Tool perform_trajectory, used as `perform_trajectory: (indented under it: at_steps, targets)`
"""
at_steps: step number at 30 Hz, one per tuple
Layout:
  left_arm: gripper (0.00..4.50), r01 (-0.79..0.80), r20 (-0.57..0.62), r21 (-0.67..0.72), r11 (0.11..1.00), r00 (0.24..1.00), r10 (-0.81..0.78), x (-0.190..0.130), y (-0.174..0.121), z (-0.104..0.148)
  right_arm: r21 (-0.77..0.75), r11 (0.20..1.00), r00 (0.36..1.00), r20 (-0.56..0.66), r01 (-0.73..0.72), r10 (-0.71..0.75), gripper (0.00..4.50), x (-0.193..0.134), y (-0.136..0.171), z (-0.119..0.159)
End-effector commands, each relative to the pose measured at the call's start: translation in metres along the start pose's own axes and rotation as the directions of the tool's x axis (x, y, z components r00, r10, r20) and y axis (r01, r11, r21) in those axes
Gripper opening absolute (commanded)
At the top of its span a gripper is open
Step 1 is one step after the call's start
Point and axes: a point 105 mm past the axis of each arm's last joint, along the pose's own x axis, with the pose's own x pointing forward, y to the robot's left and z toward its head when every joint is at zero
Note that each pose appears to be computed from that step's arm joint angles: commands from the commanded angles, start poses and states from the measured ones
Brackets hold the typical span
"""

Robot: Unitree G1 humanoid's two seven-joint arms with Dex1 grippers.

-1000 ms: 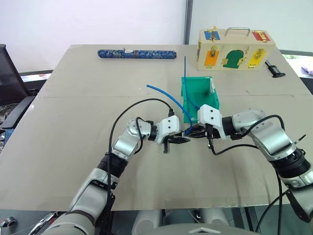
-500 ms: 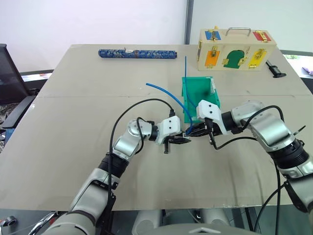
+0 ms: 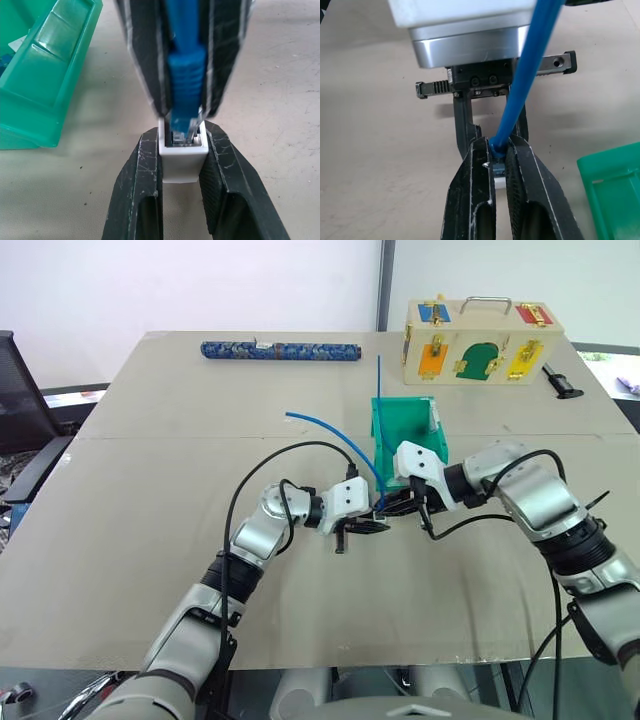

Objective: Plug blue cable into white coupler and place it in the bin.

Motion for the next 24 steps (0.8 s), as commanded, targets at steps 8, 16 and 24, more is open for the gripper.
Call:
perform_trajectory:
  at_steps: [8, 16, 24]
  targets:
    - [0.39, 0.001, 0.002, -0.004, 1.0, 1.0, -0.001, 0.006, -0.005, -0.002, 0.031, 0.997, 0.987, -0.14, -0.07, 0.074, 0.0, 0.025, 0.032, -0.06]
    - [0.39, -0.037, 0.04, -0.055, 0.998, 0.998, 0.039, -0.003, -0.002, 0.005, -0.004, 0.947, 0.884, 0.361, 0.32, -0.297, 2.06, -0.022, -0.017, 0.031]
    - [0.39, -0.17, 0.074, -0.292, 0.941, 0.977, 0.2, -0.041, 0.012, 0.028, 0.012, 0.875, 0.762, 0.486, 0.484, -0.429, 4.42, -0.094, 0.038, 0.051]
